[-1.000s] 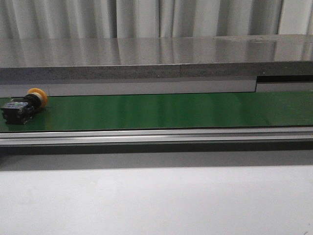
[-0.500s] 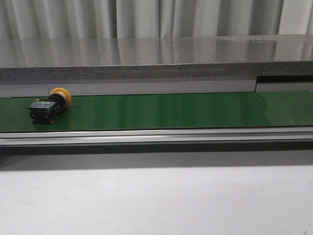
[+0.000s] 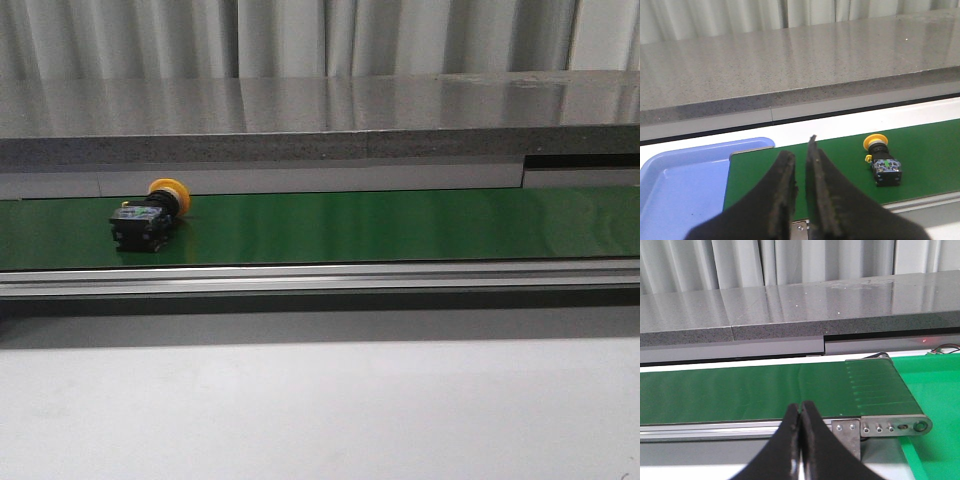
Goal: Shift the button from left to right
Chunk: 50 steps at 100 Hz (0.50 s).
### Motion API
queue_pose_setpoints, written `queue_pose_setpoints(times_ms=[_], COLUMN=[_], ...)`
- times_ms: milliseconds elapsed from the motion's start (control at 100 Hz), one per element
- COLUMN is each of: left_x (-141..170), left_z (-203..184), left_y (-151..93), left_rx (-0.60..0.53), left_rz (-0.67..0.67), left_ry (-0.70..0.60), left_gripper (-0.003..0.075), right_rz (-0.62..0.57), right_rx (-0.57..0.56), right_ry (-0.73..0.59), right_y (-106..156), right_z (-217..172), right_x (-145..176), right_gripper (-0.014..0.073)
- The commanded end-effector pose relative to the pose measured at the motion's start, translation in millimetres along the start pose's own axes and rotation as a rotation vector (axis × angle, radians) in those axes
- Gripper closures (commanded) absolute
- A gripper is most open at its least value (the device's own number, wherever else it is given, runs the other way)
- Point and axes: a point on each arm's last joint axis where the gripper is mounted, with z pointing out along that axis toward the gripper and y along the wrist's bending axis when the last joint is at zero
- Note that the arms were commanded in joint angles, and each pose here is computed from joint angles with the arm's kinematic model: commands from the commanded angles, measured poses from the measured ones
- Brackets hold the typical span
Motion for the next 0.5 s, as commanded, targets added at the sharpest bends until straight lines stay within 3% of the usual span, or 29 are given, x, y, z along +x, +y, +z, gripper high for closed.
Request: queue_pose_setpoints(times_ms=[0,490], left_x=[-15.4,-15.4], left_z=[-1.5,-1.5], left_y=[0.8,0.8], left_rx=[-0.003,-0.003], left_rz=[-0.009,-0.009], left_ry=[-0.094,-0.094], left_gripper=[0.0740,0.0740], right_rz=[-0.014,-0.014], right_rx=[-0.009,-0.015], right_ry=[-0.110,-0.176], right_y=[1.2,1.8], right_z=[-2.8,-3.7], right_x=[-13.1,-19.6], right_gripper=[0.0663,0.0663])
